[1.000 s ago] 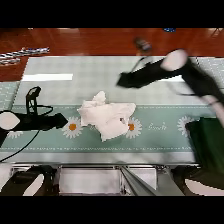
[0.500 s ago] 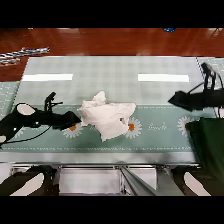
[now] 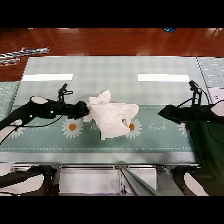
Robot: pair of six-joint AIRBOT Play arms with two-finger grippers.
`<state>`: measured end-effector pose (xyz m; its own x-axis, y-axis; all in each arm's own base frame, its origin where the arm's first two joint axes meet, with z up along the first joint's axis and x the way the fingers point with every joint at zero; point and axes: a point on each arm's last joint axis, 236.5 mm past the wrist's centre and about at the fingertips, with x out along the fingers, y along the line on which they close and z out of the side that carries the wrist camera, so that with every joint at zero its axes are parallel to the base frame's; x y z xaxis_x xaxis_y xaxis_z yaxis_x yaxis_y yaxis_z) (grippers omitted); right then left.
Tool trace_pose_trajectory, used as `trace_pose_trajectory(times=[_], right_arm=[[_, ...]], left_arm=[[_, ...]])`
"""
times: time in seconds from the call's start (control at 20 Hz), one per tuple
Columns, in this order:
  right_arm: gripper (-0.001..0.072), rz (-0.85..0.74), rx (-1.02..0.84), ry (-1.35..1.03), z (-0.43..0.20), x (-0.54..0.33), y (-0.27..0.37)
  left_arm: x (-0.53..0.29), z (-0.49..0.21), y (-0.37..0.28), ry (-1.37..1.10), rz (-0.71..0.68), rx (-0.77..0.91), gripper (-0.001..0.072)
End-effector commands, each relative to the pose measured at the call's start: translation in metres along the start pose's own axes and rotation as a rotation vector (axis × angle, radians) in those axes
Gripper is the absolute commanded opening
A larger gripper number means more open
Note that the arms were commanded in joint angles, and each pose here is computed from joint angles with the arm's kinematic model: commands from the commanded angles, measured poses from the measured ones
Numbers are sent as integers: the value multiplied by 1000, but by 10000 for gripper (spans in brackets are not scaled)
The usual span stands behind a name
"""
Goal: Fold the shirts.
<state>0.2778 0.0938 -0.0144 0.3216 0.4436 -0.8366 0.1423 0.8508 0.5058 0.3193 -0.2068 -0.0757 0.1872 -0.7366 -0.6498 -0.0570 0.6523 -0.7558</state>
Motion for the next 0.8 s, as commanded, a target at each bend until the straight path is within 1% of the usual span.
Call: trace_pose_trajectory(times=[0.0,0.1,0.15,0.2,0.25,0.3,0.35,0.4,0.5,0.75], right_arm=[[407,24,-12,-19,-2,10,19],[407,31,-6,-38,1,11,24],[407,31,-6,-41,2,11,24],[407,30,-4,-41,2,11,24],[407,30,-4,-42,2,11,24],[407,30,-4,-42,2,11,24],[407,27,-3,-41,2,12,23],[407,24,-4,-40,2,12,23],[407,19,4,-29,0,13,21],[407,-11,43,153,-31,51,11]], left_arm=[[23,9,-15,41,-3,54,505],[31,8,-12,89,36,61,503],[34,6,-9,116,58,60,488],[36,6,-7,139,71,58,377],[38,5,-6,162,76,67,154],[39,7,-6,169,75,70,108],[40,9,-7,166,74,76,36],[39,12,-9,159,75,86,19],[38,17,-11,153,75,99,19],[37,18,-12,150,76,104,19]])
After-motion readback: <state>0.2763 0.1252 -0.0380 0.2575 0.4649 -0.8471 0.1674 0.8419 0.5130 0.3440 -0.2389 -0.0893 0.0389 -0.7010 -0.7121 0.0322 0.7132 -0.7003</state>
